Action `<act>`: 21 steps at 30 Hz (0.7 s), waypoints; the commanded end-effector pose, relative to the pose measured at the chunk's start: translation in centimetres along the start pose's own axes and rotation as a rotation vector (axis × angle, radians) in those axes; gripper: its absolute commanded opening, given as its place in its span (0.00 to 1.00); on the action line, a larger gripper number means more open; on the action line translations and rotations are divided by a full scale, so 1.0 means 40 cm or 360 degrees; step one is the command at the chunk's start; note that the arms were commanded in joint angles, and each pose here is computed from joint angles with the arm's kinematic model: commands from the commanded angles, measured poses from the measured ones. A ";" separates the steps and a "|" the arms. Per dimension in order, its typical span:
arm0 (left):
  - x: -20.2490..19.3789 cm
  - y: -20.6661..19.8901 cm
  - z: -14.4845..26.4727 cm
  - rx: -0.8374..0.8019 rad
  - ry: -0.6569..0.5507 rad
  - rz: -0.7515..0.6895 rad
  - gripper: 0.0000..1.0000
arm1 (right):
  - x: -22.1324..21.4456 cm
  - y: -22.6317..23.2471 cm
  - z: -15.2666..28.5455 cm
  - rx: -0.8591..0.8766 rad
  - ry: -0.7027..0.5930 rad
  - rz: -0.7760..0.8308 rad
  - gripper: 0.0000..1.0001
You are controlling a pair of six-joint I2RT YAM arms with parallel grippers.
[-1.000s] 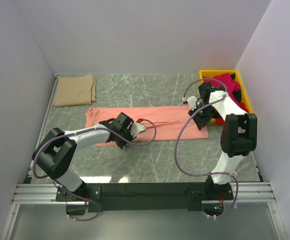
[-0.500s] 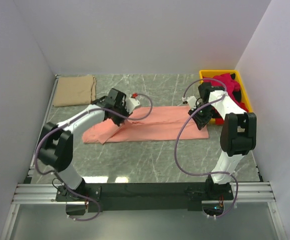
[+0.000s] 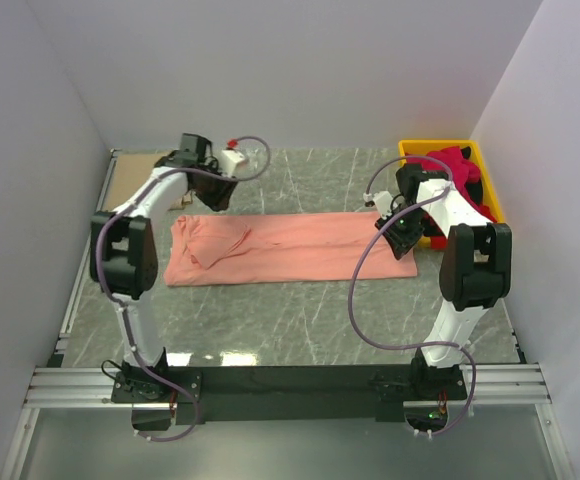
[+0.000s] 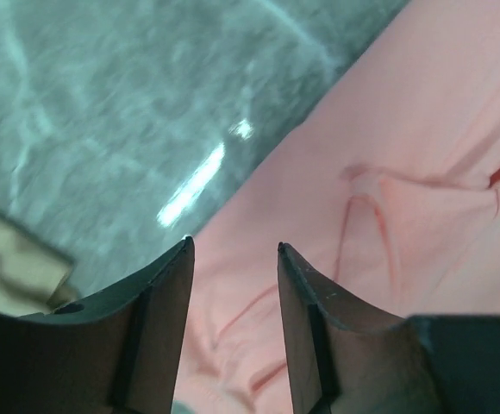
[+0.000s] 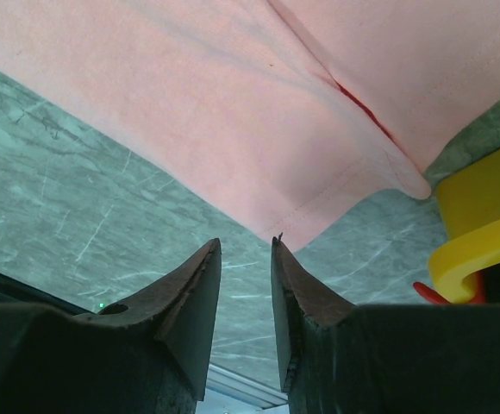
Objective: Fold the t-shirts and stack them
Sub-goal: Fold the tshirt
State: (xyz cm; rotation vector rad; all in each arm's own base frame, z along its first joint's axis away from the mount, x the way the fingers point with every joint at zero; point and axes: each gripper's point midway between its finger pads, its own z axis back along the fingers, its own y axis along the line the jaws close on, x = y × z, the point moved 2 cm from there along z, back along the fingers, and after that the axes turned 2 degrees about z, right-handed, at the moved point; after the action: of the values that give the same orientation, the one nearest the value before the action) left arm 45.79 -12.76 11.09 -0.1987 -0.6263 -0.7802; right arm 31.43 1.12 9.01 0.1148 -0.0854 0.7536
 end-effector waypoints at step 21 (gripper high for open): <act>-0.294 -0.166 0.102 0.0307 0.0359 -0.0023 0.50 | 0.053 0.006 -0.010 0.0044 -0.0035 -0.0026 0.36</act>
State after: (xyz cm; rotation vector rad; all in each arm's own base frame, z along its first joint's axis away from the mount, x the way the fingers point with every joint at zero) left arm 29.99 -9.78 6.68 -0.0641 -0.4068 -0.8054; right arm 32.06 2.37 8.19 0.1499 -0.0695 0.7406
